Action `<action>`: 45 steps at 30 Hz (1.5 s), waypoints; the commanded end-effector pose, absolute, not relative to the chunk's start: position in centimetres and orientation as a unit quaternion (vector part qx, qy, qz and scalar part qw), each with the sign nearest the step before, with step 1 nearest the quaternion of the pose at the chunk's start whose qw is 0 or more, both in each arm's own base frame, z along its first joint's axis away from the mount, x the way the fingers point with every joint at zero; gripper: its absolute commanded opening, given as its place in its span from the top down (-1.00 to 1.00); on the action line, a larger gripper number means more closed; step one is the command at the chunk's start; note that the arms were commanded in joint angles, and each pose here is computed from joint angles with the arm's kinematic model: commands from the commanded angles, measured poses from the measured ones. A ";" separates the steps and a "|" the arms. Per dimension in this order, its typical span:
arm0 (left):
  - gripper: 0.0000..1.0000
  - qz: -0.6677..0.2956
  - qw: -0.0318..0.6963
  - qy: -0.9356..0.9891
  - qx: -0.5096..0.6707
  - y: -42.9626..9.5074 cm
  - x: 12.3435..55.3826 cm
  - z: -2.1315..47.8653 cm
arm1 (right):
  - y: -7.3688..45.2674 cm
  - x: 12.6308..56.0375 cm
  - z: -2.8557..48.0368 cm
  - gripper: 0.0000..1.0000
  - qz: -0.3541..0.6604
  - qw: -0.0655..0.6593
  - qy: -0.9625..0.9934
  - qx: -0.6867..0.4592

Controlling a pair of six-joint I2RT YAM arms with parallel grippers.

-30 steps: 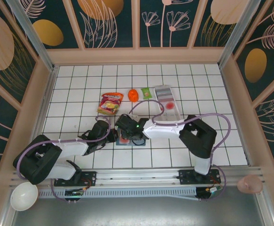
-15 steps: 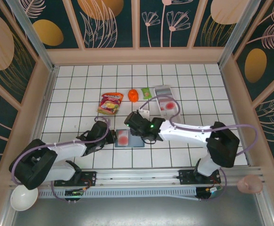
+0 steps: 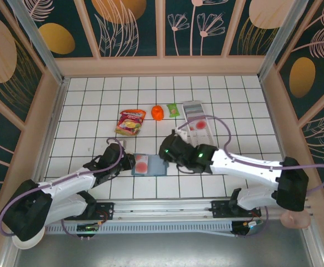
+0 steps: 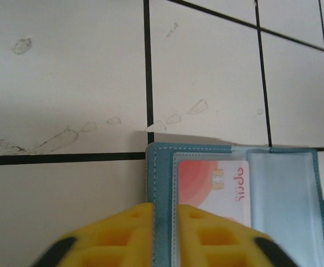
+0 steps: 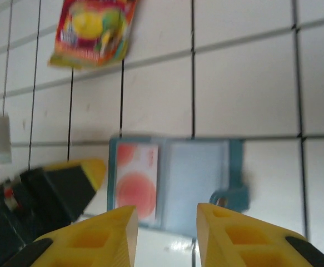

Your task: Put the credit cards into the card holder

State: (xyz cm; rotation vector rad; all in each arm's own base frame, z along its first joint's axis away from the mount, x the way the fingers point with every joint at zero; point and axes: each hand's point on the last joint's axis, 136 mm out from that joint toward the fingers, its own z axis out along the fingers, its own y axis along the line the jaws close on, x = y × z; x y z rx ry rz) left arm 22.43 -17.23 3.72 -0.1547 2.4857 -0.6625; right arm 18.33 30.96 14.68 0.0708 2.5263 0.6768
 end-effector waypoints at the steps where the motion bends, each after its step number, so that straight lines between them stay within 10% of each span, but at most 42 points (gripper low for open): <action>1: 0.43 -0.234 0.276 0.930 -0.067 -16.7 22.3 3.5 | 32.6 15.9 11.8 0.29 0.227 0.220 0.948 0.043; 45: 0.75 -0.283 0.215 0.934 -0.043 -18.3 19.8 0.8 | 32.5 17.5 3.4 0.11 0.086 0.196 0.975 0.056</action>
